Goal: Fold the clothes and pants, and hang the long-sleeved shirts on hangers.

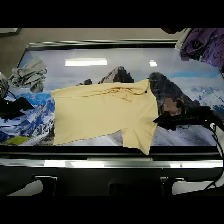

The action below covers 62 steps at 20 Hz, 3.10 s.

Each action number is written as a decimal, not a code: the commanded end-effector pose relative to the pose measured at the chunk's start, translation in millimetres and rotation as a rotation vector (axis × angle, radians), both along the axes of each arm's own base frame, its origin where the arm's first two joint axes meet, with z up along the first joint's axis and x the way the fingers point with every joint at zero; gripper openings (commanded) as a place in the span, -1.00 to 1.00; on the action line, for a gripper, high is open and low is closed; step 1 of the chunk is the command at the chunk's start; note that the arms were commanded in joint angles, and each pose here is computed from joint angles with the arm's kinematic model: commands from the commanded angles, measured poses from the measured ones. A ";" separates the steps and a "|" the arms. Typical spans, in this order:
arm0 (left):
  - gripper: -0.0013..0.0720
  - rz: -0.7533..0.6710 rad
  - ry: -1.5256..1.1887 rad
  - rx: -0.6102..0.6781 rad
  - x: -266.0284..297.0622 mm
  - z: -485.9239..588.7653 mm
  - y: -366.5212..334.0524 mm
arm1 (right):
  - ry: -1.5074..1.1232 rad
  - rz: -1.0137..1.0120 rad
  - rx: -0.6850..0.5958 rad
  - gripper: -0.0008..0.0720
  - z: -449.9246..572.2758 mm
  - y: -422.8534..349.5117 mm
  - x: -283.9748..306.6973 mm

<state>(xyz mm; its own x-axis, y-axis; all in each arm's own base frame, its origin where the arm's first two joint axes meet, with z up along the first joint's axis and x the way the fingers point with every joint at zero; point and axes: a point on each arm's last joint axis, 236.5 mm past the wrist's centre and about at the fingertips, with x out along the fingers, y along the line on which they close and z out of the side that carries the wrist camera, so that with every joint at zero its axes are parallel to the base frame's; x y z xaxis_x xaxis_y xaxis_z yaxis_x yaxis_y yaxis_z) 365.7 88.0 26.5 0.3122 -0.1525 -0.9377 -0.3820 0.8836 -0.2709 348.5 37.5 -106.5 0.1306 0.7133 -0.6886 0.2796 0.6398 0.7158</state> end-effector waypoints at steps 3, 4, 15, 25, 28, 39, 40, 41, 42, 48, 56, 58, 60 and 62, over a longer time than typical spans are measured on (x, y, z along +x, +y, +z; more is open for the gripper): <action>0.69 0.040 0.060 -0.122 -30.9 -18.6 -9.5 | -0.025 0.006 -0.032 -0.91 -12.6 3.5 6.5; 0.69 0.049 0.059 -0.178 -44.2 -28.7 -13.7 | -0.030 0.009 -0.035 -0.91 -10.5 3.5 6.6; 0.68 0.123 0.157 -0.491 -130.7 -122.9 -94.5 | -0.073 0.003 -0.038 -0.91 21.4 4.9 9.0; 0.62 0.049 0.213 -0.538 -128.7 -134.0 -130.1 | -0.056 0.026 -0.014 -0.91 24.5 9.6 2.3; -0.89 0.003 0.169 -0.569 -119.0 -130.0 -139.5 | -0.045 0.040 0.003 -0.91 27.2 12.8 -2.0; -0.93 -0.185 -0.564 -0.071 85.5 175.1 -66.6 | -0.819 0.098 -0.481 -0.91 306.6 29.3 121.2; -0.93 -0.191 -0.659 0.018 89.2 224.6 -59.2 | -0.914 0.071 -0.520 -0.91 355.7 26.0 117.3; -0.93 -0.190 -0.752 0.099 85.0 275.3 -53.8 | -1.007 0.037 -0.544 -0.91 406.5 24.4 104.8; -0.93 -0.178 -0.828 0.159 73.7 319.1 -51.3 | -1.086 0.003 -0.580 -0.91 449.4 19.9 87.1; -0.93 -0.098 -1.022 0.376 -47.5 435.2 -54.8 | -1.399 -0.202 -0.750 -0.91 600.5 1.2 -82.0; -0.93 -0.052 -0.865 0.366 -77.3 386.8 -48.9 | -1.260 -0.326 -0.652 -0.91 586.7 -6.4 -82.9; -0.93 -0.095 -0.728 0.298 -45.2 331.0 -47.6 | -1.053 -0.289 -0.628 -0.91 534.2 -10.4 -31.8; -0.93 -0.156 -0.583 0.247 -8.1 261.6 -46.8 | -0.841 -0.208 -0.628 -0.91 467.1 -14.0 21.6; -0.93 -0.180 -0.481 0.215 32.4 189.5 -46.2 | -0.646 -0.121 -0.598 -0.91 392.0 -11.8 72.8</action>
<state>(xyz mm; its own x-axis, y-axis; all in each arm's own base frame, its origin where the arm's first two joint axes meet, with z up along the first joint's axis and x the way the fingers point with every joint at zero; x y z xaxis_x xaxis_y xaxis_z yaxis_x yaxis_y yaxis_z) 360.0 42.1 298.5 0.7913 -0.0276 -0.6108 -0.1047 0.9781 -0.1798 367.8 24.9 376.6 0.8460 0.1734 -0.5043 -0.0354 0.9618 0.2714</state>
